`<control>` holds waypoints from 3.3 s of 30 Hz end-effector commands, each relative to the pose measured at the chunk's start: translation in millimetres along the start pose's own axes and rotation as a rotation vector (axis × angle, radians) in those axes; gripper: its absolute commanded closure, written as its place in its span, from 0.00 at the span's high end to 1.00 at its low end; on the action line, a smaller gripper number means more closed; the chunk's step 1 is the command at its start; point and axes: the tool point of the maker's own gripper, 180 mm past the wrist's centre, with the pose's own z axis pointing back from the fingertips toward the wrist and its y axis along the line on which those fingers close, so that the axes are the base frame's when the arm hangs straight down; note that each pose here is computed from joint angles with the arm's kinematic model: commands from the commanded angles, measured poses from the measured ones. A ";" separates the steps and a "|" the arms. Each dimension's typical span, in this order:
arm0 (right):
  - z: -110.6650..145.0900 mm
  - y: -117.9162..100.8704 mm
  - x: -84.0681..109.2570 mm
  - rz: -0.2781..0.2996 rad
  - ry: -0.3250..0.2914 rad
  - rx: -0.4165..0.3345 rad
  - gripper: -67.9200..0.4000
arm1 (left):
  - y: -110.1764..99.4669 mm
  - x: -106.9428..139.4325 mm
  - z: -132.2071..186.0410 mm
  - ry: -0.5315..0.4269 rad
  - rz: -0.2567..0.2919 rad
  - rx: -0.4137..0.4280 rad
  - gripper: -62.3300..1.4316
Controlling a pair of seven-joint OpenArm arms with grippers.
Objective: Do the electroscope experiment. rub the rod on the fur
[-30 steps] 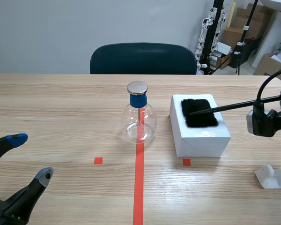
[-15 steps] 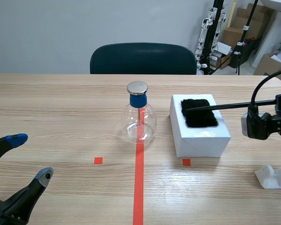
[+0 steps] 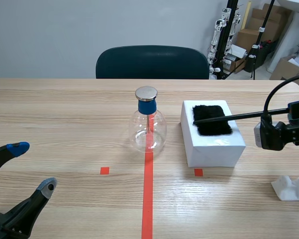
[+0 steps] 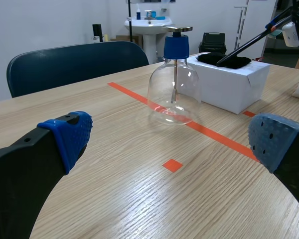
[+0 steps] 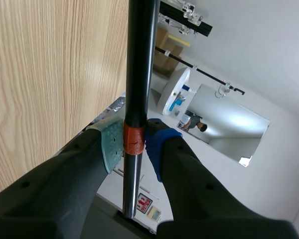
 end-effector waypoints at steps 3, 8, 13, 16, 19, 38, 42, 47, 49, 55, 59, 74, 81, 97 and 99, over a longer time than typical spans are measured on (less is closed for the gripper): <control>-0.2 -11.3 -34.4 0.017 0.152 -0.028 0.16 | 3.2 7.2 -1.5 -0.029 -0.008 0.001 1.00; 4.0 -11.4 -54.5 0.016 0.265 -0.028 0.16 | 3.2 7.2 -1.5 -0.029 -0.008 0.001 1.00; -1.1 -11.0 -27.4 0.019 0.114 -0.027 0.16 | 3.2 7.2 -1.5 -0.029 -0.008 0.001 1.00; -2.1 -11.0 -13.9 0.020 0.038 -0.027 0.16 | 3.2 7.2 -1.5 -0.029 -0.008 0.001 1.00; -1.8 -11.1 -19.4 0.019 0.068 -0.027 0.16 | 3.2 7.2 -1.5 -0.029 -0.008 0.001 1.00; 0.3 -11.3 -37.5 0.004 0.168 -0.028 0.16 | 3.2 7.2 -1.5 -0.029 -0.008 0.001 1.00; 4.8 -10.4 -57.4 -0.011 0.281 -0.026 0.16 | 3.2 7.2 -1.5 -0.029 -0.008 0.001 1.00; -0.1 -10.9 -35.0 -0.008 0.156 -0.027 0.16 | 3.2 7.2 -1.5 -0.029 -0.008 0.001 1.00; -1.3 -11.0 -25.6 -0.005 0.104 -0.028 0.16 | 3.2 7.2 -1.5 -0.029 -0.008 0.001 1.00; 3.1 -10.2 -50.7 -0.019 0.244 -0.026 0.16 | 3.2 7.2 -1.5 -0.029 -0.008 0.001 1.00; 7.1 -8.5 -64.7 -0.041 0.322 -0.021 0.16 | 3.2 7.2 -1.5 -0.029 -0.008 0.001 1.00; 2.1 -15.9 -56.4 -0.050 0.296 -0.036 0.16 | 3.2 7.1 -1.5 -0.028 -0.008 0.001 1.00; -1.7 -16.7 -40.9 -0.052 0.214 -0.038 0.16 | 3.2 7.2 -1.5 -0.029 -0.008 0.001 1.00; 0.6 -16.1 -51.2 -0.047 0.264 -0.036 0.16 | 3.2 7.2 -1.5 -0.029 -0.008 0.001 1.00; -3.0 -17.2 -34.9 -0.043 0.172 -0.039 0.16 | 3.2 7.2 -1.5 -0.029 -0.008 0.001 1.00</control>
